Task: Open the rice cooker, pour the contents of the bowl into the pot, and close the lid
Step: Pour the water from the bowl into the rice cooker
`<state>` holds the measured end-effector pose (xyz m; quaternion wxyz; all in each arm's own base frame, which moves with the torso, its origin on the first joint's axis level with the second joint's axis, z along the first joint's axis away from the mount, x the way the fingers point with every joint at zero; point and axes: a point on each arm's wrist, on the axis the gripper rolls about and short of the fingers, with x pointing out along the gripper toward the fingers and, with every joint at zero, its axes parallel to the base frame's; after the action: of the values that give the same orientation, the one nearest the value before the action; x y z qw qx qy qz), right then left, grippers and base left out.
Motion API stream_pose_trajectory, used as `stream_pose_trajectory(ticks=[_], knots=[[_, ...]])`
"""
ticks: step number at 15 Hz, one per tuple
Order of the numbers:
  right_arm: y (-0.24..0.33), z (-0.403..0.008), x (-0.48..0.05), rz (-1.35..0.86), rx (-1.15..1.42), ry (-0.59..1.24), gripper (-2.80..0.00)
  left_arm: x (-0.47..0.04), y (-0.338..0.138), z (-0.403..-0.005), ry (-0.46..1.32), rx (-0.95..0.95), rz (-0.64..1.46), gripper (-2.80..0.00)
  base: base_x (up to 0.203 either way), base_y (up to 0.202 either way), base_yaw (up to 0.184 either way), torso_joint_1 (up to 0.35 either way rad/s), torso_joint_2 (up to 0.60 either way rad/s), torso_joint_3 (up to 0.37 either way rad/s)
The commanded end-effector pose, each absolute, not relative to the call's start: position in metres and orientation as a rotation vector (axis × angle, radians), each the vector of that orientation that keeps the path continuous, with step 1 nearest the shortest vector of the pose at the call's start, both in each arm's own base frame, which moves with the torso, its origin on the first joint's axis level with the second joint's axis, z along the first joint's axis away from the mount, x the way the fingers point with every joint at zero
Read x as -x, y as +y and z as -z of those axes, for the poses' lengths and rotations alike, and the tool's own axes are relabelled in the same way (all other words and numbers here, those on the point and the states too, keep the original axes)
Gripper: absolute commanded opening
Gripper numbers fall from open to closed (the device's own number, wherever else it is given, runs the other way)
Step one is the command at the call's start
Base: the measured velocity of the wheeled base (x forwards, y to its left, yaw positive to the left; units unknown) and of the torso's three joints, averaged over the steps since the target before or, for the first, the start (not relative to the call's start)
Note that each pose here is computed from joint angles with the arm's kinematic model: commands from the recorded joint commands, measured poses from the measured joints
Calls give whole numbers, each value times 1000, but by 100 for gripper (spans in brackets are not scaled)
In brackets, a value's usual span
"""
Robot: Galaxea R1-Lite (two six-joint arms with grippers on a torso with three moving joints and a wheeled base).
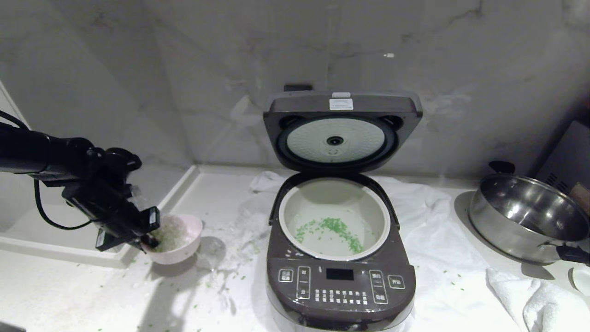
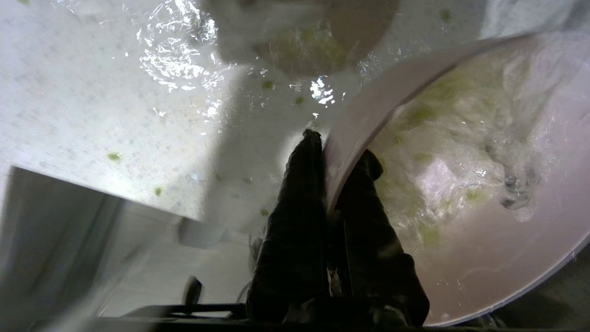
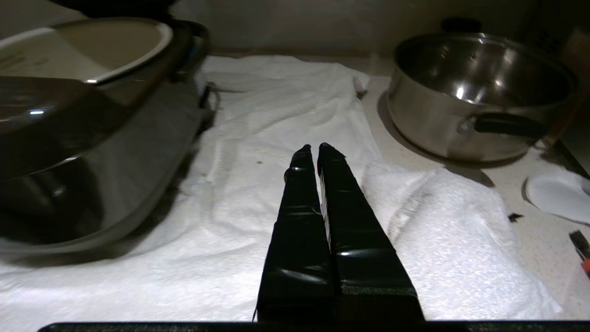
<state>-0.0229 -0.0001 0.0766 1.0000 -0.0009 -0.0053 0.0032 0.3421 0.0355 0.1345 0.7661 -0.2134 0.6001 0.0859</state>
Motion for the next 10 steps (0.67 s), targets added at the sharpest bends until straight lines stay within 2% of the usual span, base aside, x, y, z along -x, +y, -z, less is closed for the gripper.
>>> stream_pose_trajectory(ticks=[1,10], knots=[[0,-76,23,-6,3,-6,-280,-334,42,-131,1335,482,-218,-280,0,0,0,0,0,0],[0,-76,23,-6,2,-6,-280,-332,34,-140,1314,476,-180,-280,0,0,0,0,0,0]])
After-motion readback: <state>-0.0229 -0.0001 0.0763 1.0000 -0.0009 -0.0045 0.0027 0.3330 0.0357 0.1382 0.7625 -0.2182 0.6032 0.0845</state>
